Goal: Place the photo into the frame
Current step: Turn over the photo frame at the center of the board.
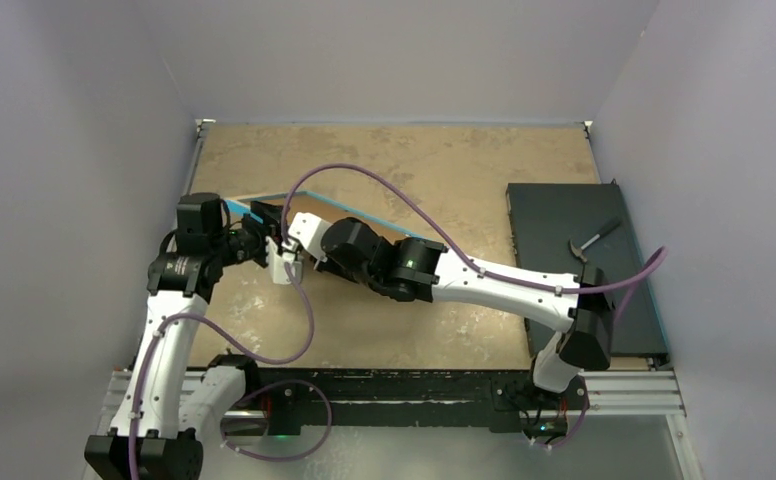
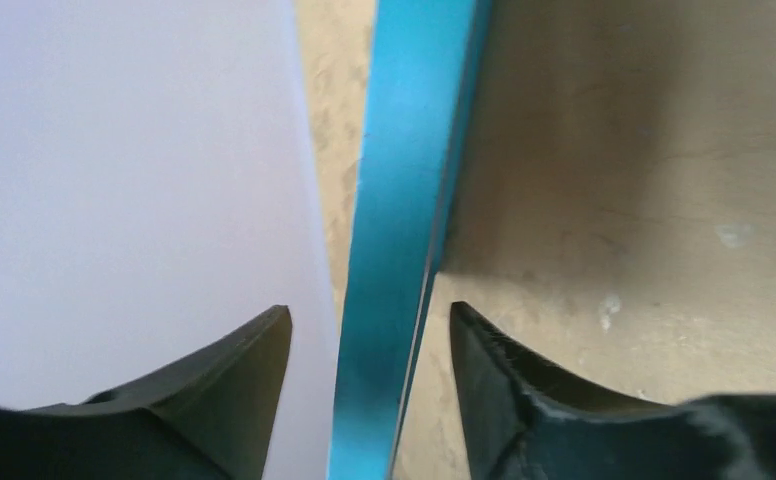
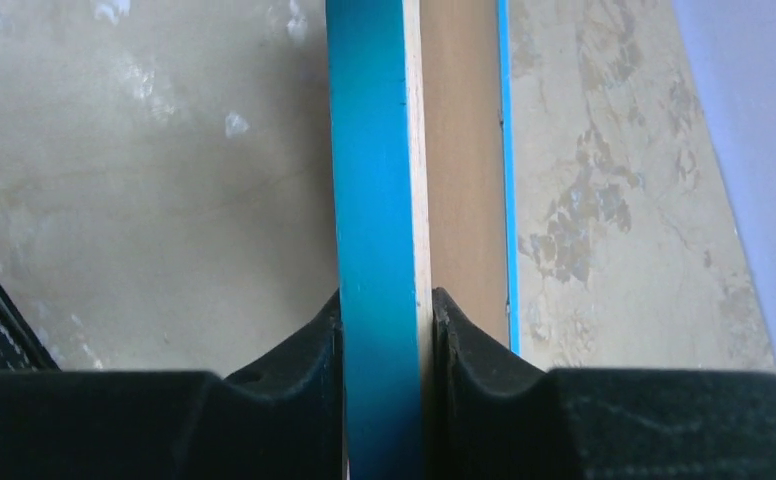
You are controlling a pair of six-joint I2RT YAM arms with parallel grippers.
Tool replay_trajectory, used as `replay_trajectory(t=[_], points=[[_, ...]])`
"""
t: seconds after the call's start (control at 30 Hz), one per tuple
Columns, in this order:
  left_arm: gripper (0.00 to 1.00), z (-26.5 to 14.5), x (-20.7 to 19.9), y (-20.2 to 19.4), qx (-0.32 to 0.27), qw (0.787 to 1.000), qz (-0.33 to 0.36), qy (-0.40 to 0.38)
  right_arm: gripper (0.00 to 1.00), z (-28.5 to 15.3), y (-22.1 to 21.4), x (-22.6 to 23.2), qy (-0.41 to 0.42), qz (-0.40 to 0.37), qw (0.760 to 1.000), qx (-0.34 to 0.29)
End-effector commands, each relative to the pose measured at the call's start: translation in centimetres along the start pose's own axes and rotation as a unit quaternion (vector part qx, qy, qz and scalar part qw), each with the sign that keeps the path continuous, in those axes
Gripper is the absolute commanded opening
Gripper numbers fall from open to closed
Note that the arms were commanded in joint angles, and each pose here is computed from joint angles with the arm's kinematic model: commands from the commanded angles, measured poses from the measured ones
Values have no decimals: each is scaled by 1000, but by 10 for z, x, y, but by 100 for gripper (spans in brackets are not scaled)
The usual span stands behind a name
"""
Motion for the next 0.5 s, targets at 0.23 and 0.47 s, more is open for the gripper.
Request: replay_trajectory(t=[0.23, 0.47], points=[[85, -27, 62, -14, 72, 973, -175, 131, 0, -12, 83, -61, 9, 204, 973, -109], [90, -26, 80, -51, 168, 898, -385, 131, 0, 14, 67, -156, 15, 335, 937, -98]])
Point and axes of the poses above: each gripper's point midway between its finger pads, its own z axis out along the fingers, its own x axis along the line the jaws close on, y = z × x, the point moved 7 cm from there along -z, back along the fingers, and after that the axes turned 12 degrees about z, right-handed, at the moved point
